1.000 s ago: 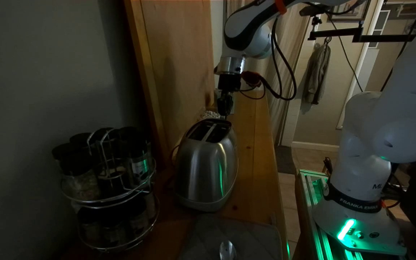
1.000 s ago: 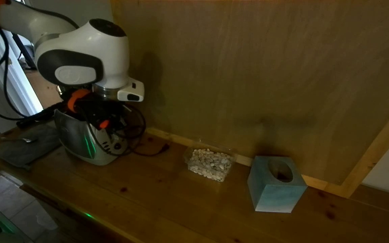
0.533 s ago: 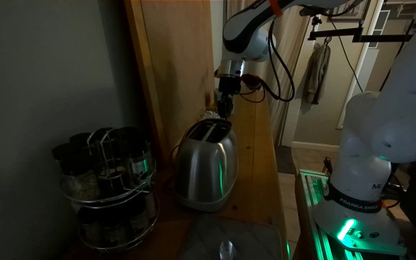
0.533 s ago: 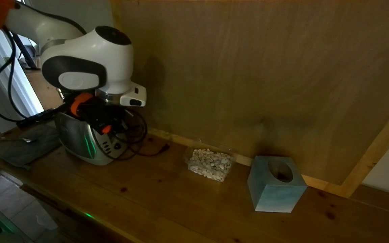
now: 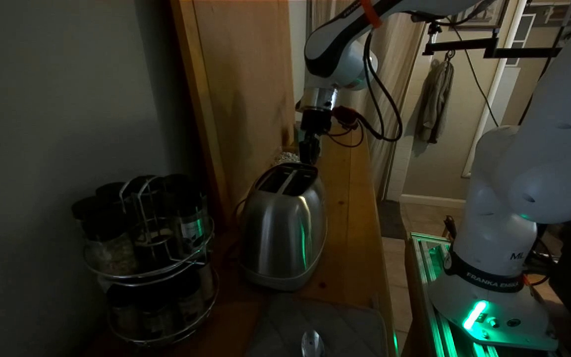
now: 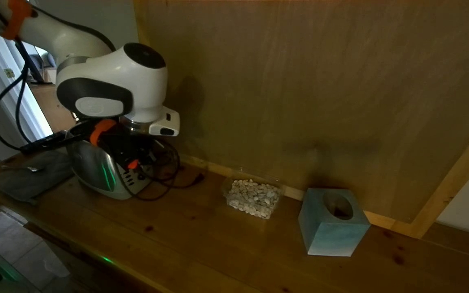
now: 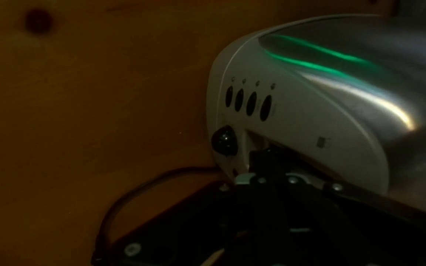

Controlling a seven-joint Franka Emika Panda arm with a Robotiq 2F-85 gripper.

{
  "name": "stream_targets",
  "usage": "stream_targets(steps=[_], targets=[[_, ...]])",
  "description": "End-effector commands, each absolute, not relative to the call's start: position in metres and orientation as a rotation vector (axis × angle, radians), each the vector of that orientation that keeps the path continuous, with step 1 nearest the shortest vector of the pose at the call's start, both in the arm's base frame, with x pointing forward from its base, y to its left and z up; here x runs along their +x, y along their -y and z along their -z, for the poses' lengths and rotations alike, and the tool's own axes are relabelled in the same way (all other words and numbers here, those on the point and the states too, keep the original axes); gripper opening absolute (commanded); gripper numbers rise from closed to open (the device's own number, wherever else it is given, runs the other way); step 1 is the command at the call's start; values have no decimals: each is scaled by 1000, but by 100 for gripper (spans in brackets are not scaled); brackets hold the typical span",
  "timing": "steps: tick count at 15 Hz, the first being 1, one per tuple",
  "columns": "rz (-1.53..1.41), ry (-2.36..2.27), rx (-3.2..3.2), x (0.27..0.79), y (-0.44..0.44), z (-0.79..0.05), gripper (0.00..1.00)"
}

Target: Push the black toaster lever fully downwards

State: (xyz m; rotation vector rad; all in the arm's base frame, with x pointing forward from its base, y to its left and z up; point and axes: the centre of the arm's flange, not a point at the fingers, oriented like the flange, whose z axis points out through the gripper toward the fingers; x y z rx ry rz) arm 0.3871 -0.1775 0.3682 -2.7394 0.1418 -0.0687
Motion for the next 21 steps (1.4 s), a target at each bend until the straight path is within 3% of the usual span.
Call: stream_targets(steps=[1,21], targets=[[49,-127,-2710,385,185,-346,0],[56,-111,-2710,378,198,-319,0]])
